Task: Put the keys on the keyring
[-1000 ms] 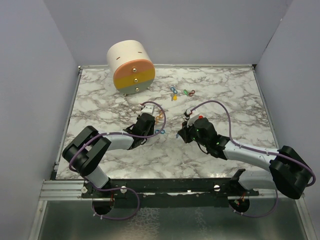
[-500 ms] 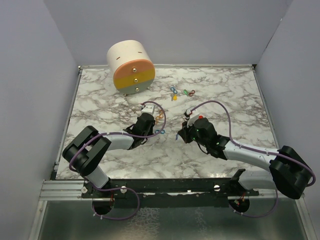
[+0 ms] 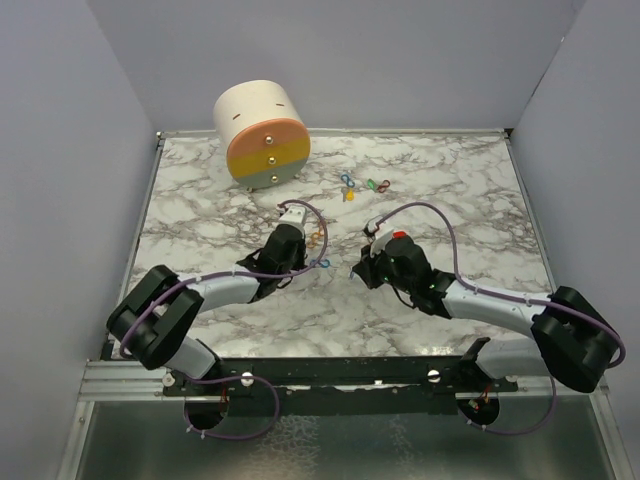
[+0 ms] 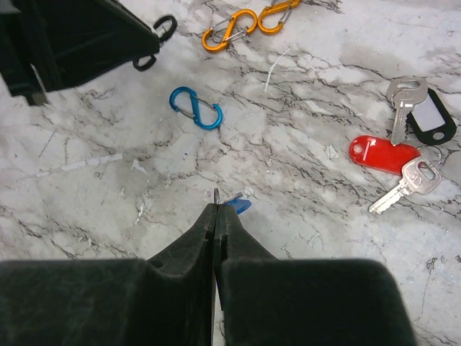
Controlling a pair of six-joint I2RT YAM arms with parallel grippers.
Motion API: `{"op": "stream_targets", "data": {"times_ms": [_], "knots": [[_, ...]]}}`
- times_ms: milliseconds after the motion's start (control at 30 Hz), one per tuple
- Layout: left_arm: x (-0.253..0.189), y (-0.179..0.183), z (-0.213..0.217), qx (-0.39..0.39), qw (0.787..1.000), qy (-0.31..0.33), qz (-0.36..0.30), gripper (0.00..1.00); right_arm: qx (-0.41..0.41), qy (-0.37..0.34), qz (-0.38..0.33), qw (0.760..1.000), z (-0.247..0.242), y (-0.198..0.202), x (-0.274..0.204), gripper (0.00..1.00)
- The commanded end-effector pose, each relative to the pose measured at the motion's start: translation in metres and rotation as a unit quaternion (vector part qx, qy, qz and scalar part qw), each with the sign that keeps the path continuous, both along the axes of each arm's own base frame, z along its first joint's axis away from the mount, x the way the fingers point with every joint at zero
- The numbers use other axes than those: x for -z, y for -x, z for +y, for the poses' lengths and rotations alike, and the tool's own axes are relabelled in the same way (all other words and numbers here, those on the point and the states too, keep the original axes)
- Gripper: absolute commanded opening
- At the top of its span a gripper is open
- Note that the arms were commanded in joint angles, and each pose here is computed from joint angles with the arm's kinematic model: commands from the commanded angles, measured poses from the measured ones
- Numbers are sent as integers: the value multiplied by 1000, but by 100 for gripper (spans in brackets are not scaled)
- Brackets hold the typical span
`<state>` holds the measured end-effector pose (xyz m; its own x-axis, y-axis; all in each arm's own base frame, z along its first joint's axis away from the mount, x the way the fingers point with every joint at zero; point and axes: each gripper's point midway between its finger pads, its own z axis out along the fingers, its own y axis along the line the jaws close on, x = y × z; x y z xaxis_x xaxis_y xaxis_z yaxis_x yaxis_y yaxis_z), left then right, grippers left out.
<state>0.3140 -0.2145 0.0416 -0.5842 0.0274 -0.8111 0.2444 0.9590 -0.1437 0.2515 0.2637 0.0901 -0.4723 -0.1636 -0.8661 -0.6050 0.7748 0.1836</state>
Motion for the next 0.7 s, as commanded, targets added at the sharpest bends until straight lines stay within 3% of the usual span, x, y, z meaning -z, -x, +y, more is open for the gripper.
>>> {"op": "stream_targets", "data": {"times_ms": [0,667], "knots": [[-39,4,-13,27,998,53,-28,0,-26,-16,-20,999,16,-2,-13,1],[-78,33,-75,98,990,92,-33,0,-34,-14,-42,998,33,-7,-25,1]]}}
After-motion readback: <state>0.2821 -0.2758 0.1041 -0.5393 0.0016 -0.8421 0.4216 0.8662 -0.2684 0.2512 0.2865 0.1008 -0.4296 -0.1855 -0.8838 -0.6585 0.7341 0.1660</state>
